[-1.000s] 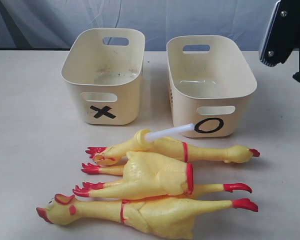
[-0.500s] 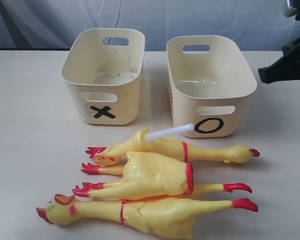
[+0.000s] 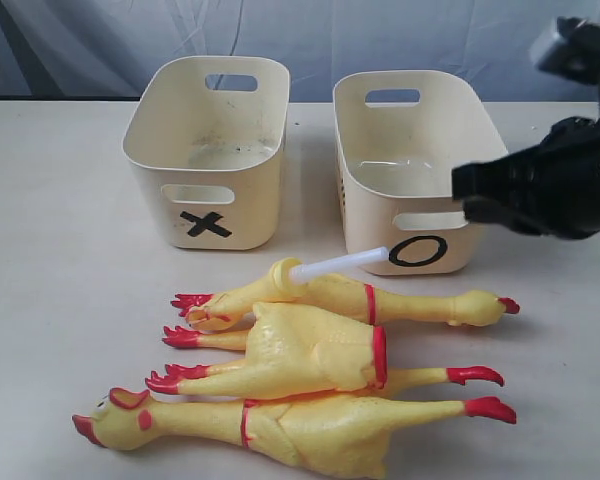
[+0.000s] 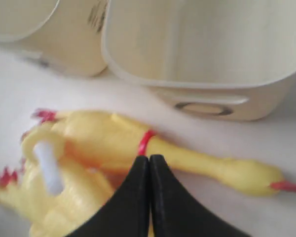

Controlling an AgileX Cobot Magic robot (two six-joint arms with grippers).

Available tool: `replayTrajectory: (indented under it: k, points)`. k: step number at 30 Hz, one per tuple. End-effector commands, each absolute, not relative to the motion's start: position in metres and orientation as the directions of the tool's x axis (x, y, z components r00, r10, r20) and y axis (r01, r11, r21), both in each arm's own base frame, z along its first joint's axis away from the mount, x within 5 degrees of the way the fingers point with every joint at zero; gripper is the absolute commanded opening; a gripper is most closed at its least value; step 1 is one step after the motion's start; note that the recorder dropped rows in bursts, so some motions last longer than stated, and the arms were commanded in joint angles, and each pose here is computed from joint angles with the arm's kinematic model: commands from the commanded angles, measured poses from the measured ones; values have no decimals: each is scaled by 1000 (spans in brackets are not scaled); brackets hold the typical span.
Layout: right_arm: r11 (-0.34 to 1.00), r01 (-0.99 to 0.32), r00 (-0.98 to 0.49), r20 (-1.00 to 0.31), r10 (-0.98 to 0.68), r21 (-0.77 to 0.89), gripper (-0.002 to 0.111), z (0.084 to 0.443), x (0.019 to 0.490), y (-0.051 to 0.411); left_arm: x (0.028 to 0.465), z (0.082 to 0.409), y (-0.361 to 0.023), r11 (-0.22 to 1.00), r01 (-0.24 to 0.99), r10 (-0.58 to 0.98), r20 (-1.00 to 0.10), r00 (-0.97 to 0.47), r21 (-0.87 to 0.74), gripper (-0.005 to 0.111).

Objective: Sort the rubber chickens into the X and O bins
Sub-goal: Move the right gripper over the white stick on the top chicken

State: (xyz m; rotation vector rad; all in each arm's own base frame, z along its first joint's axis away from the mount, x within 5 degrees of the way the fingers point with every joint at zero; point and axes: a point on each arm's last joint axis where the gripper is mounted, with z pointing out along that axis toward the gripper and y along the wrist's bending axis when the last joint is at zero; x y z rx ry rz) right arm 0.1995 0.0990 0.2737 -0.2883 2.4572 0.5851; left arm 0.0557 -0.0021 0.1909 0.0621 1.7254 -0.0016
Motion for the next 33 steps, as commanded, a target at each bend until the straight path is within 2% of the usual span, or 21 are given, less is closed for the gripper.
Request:
replayTrajectory:
  k: [1,4,7,23,33]
  points:
    - [660,-612,-748,-591,-302,437,-1,273,183,121,55,192,-2,999,45,35,-989,-143,29,0]
    - [509,-680,-719,-615,-323,527,-1,277,177,133,55,192,-2,999,45,35,-989,-143,29,0]
    - [462,-692,-713,-626,-316,555,-1,278,178,137,55,192,-2,999,45,35,-989,-143,29,0]
    - [665,-619,-662,-733,-156,418,-1,276,209,129,55,192,-2,999,45,35,-989,-143,29,0]
    - [701,-617,-679,-693,-244,358,-1,263,212,125,55,192,-2,999,45,35,-989,-143,29,0]
